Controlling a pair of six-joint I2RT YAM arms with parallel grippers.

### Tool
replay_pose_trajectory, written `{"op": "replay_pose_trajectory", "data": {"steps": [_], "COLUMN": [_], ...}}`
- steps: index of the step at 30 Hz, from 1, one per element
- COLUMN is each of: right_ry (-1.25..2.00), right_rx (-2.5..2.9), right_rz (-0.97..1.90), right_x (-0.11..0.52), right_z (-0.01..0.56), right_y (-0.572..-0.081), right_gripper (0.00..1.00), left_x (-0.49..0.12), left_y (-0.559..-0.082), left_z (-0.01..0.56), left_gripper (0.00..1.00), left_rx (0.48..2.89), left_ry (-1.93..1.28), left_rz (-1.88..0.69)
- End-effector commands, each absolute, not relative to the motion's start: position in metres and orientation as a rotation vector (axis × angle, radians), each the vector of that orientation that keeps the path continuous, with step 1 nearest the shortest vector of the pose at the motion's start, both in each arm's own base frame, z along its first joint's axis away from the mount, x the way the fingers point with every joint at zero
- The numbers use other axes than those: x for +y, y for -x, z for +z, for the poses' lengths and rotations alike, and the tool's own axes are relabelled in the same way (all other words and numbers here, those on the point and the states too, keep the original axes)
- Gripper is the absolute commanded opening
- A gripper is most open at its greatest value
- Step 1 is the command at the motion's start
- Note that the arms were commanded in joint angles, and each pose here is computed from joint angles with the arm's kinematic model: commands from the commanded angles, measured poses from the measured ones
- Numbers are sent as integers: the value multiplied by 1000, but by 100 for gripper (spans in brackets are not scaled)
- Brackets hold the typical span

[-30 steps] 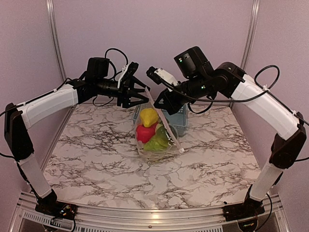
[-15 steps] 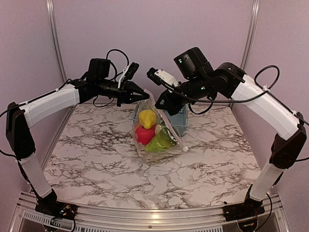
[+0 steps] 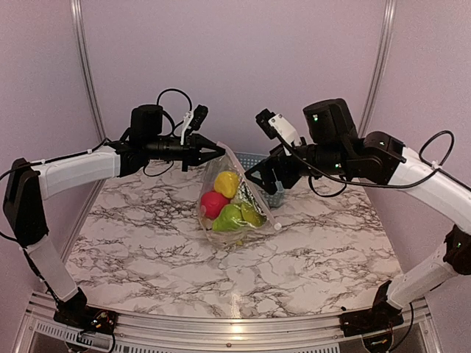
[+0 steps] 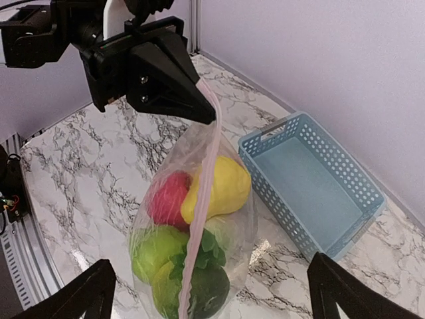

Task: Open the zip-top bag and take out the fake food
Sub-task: Adjust the zipper food storage bag at the center of the board.

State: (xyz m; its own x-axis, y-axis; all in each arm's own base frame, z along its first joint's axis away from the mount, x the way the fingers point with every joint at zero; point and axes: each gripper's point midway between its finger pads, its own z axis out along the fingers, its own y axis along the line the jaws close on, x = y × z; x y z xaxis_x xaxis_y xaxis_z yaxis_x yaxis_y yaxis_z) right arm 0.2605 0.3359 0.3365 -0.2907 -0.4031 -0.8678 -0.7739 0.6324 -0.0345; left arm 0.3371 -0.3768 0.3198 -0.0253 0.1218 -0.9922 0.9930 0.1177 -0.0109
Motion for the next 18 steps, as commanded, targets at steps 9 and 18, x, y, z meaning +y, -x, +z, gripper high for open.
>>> {"op": "replay_pose_trajectory", "data": {"steps": [9, 18], "right_ry": [855, 882], "right_rx": [2049, 2161], "right_rz": [679, 653], "right_x": [295, 278], "right_z": [291, 276], "right_y": [-230, -216], "right_gripper": [69, 62], "left_x": [-356, -356], "left_y": [-345, -347], "left_z": [370, 370], "left_gripper": [0, 0], "left_rx": [1244, 1232], "left_ry": [-1018, -1017], "left_rz": [-983, -973]}}
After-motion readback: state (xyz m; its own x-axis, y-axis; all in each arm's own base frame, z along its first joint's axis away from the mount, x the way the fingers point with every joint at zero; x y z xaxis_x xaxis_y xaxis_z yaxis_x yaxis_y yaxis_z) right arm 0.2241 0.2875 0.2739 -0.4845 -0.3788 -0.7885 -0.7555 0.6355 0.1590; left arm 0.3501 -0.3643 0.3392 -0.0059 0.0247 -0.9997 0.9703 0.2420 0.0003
